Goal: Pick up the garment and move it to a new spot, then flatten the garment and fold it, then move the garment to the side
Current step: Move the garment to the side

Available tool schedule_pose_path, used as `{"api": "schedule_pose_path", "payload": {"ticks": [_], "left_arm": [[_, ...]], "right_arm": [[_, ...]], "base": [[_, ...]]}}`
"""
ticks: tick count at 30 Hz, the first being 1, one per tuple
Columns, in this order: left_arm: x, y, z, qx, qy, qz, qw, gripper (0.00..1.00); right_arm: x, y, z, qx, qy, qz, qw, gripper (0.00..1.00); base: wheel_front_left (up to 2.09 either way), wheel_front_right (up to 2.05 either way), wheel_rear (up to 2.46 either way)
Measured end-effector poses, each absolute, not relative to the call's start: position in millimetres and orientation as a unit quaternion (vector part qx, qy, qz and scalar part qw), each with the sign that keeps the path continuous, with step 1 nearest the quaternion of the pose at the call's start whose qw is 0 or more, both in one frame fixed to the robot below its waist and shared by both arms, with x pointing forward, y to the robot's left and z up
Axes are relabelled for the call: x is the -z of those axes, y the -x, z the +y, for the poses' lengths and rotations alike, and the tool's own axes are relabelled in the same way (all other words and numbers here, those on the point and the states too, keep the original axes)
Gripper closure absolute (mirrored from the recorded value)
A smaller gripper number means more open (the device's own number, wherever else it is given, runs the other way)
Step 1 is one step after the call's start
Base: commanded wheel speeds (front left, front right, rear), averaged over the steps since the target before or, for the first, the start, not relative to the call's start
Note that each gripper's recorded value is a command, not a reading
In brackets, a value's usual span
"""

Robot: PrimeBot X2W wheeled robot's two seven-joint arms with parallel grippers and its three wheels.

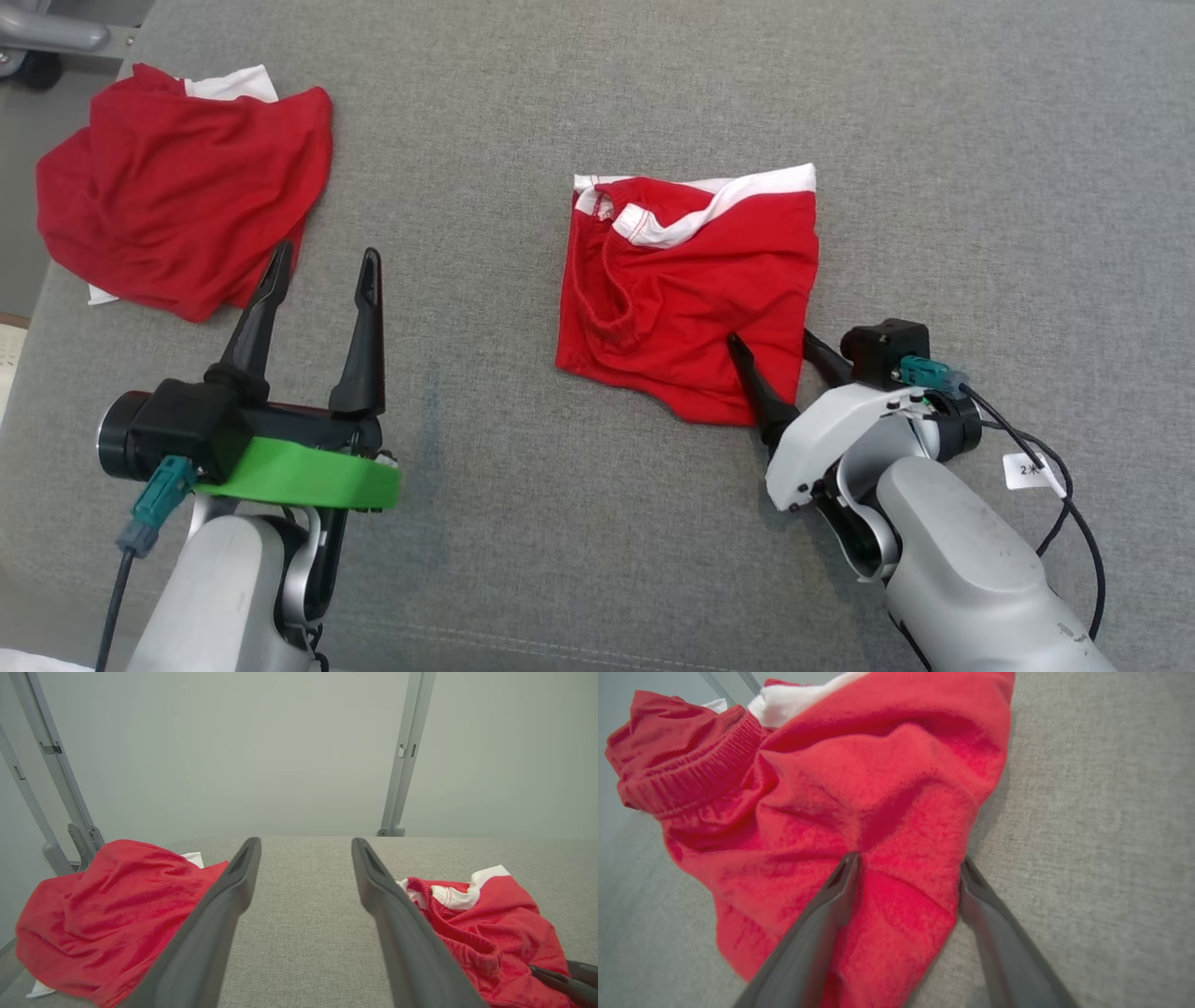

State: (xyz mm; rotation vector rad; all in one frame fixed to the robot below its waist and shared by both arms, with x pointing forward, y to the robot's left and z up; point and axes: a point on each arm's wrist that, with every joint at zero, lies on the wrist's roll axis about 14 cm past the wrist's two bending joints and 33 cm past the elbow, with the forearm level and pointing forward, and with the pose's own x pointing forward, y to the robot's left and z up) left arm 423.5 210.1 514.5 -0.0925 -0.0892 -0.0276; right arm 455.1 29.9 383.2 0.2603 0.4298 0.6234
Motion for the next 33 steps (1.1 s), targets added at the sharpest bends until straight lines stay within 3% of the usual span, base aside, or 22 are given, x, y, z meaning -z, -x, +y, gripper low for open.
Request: {"api": "schedule_pose_path", "payload": {"ticks": [2,14,25,33], "left_arm": [[-516,-424,211,0.013,0.046,-0.047,0.998,0.00],[-524,-434,199,0.032,0.043,-0.064,0.997,0.00],[-533,-463,153,0.105,0.046,-0.081,0.990,0.00],[-528,-485,112,0.166,0.053,-0.077,0.982,0.00]], "right_arm": [[-383,-455,31,-0.306,-0.126,0.213,0.919,1.00],[-390,-454,19,-0.313,-0.118,0.203,0.920,1.00],[-387,-454,-74,-0.245,-0.051,0.195,0.948,1.00],[-397,-463,-111,-0.243,0.019,0.183,0.952,1.00]], "base": [[0.00,0.00,0.00],[0.00,0.00,0.00],[0.00,0.00,0.00],[0.00,0.00,0.00]]}}
